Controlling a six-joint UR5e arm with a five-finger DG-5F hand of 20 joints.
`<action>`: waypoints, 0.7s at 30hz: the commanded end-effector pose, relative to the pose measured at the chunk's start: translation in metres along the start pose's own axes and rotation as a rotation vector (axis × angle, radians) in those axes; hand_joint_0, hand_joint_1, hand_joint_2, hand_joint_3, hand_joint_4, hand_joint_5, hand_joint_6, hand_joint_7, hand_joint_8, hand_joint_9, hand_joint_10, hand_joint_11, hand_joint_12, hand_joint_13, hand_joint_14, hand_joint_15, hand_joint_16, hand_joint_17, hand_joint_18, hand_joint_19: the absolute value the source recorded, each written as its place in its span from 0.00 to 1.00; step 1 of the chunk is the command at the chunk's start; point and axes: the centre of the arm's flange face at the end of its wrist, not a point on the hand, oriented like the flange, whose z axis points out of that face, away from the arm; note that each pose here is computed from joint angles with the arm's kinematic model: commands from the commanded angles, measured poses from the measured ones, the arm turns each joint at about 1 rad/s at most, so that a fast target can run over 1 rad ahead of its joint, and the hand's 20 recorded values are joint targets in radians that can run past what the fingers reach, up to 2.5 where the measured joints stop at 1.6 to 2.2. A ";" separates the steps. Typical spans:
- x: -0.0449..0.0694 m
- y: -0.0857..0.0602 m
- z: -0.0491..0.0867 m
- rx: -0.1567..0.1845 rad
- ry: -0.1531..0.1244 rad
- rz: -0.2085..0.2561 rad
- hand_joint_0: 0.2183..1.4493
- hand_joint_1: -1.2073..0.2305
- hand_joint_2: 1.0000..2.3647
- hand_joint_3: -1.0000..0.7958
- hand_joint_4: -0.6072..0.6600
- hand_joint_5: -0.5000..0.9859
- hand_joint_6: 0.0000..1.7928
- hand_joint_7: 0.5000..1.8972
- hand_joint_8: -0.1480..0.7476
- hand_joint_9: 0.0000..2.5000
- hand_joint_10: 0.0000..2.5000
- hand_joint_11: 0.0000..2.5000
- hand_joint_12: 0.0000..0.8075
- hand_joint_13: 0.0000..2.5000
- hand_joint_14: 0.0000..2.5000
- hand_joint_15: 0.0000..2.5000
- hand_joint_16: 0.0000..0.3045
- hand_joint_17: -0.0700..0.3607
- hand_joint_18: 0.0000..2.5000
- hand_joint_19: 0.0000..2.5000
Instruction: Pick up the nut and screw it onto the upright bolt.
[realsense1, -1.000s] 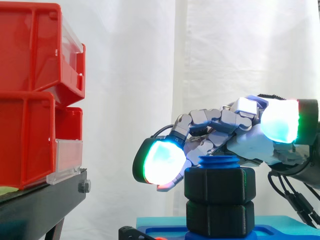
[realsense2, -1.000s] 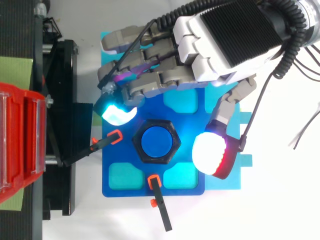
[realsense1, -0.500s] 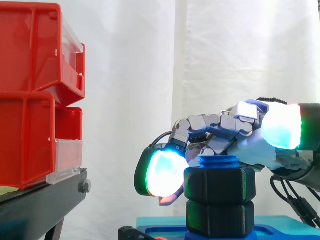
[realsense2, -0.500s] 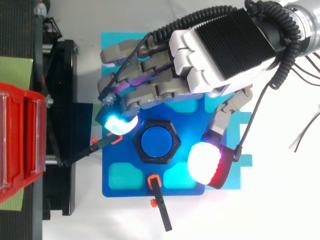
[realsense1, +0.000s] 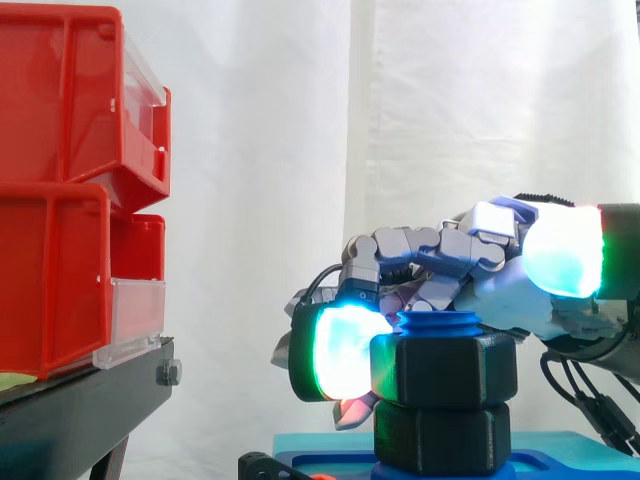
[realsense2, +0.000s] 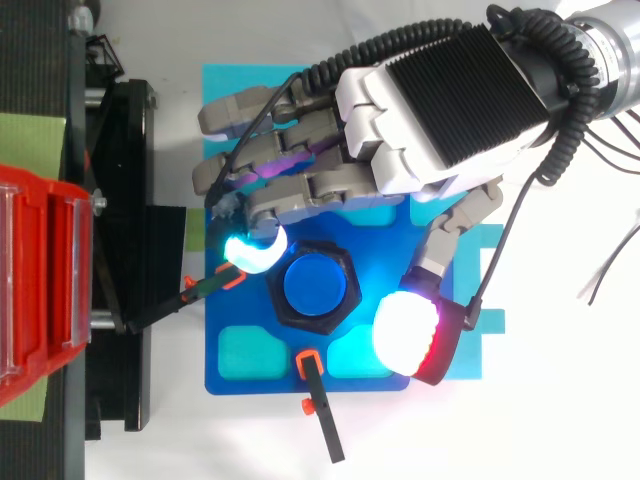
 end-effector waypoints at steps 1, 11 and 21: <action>-0.002 -0.001 0.000 0.000 -0.005 -0.004 0.20 0.74 0.00 0.28 0.66 0.34 0.28 0.68 0.50 0.36 0.00 0.00 0.42 0.22 0.00 0.00 0.15 0.40 0.11 0.00; -0.010 -0.009 -0.005 -0.003 -0.029 -0.021 0.21 0.69 0.00 0.28 0.62 0.37 0.31 0.63 0.45 0.45 0.00 0.00 0.37 0.27 0.00 0.01 0.12 0.36 0.16 0.00; -0.015 -0.015 -0.010 0.002 -0.037 -0.030 0.22 0.67 0.00 0.28 0.58 0.38 0.34 0.56 0.41 0.52 0.00 0.00 0.32 0.32 0.00 0.01 0.09 0.30 0.21 0.00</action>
